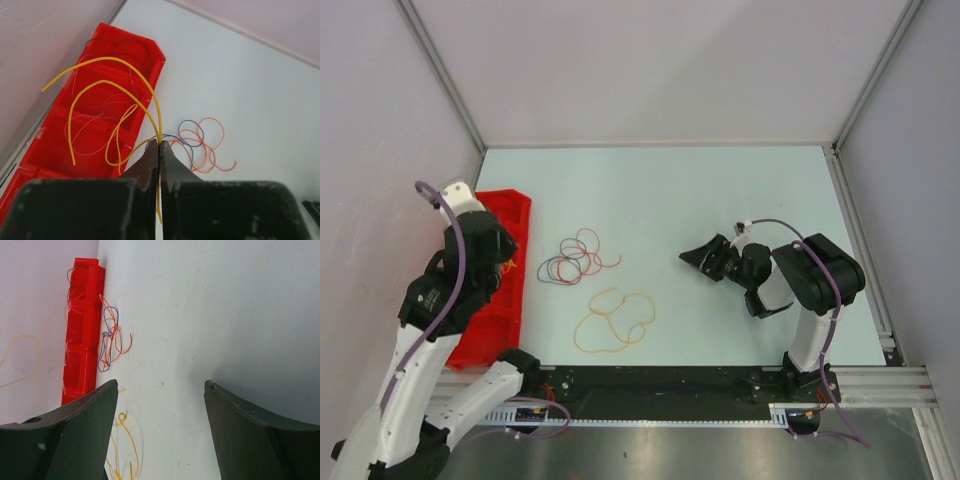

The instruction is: Untangle the cables

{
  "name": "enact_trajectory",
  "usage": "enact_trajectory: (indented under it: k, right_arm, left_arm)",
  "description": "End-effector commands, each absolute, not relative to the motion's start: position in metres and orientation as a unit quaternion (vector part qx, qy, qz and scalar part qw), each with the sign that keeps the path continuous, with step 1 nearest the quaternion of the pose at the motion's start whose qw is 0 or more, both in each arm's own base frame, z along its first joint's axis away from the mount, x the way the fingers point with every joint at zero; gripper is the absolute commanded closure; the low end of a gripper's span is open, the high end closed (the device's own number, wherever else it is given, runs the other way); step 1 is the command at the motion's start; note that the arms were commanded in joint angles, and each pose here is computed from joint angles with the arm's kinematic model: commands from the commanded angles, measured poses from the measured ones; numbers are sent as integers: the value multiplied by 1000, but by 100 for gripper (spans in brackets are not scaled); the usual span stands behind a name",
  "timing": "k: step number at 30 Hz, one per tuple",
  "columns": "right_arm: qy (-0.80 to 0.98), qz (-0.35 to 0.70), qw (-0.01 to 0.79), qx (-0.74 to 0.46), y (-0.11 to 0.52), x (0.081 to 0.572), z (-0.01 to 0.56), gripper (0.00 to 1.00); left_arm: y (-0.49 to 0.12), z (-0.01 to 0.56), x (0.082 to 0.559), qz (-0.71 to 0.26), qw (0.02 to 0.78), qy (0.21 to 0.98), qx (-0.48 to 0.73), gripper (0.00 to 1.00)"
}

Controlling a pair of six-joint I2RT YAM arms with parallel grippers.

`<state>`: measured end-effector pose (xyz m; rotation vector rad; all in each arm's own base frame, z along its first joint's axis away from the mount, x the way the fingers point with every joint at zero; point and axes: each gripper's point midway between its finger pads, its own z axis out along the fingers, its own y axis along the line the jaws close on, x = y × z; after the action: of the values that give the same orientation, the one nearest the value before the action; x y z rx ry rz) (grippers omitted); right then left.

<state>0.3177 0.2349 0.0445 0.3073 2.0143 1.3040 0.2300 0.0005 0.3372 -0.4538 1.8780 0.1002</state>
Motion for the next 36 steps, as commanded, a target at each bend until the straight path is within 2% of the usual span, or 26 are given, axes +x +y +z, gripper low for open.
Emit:
enact_trajectory:
  k: [1,6,10,13,17,21,26,31,36]
  right_arm:
    - [858,416,252,164,213,279,-32,25]
    - [862,414,247,157,215,279,-32,25]
    - [867,409,241,155,215,279,-35,25]
    - [866,410,239,159,215,279,-36,25]
    - [860,421,238,161,218,280,-35,25]
    - [860,423,235,159,219,280,-36,25]
    - [861,421,230,166,215,280,-39,26]
    - [861,423,225,169,215,282,-42,26]
    - [860,425,224,171,216,282,-42,26]
  left_arm:
    - [25,316,219,58,580,762,-284,100]
    - [33,297,218,48,576,728,-369,100]
    - [66,283,191,136,531,674,-495,99]
    - [71,273,188,163,520,654,-525,100]
    - [62,272,205,119,547,650,-514,100]
    - [59,302,213,46,615,620,-486,100]
    - [69,336,217,44,673,575,-463,100]
    - [72,353,225,47,685,565,-458,100]
    - [80,323,229,58,663,576,-476,100]
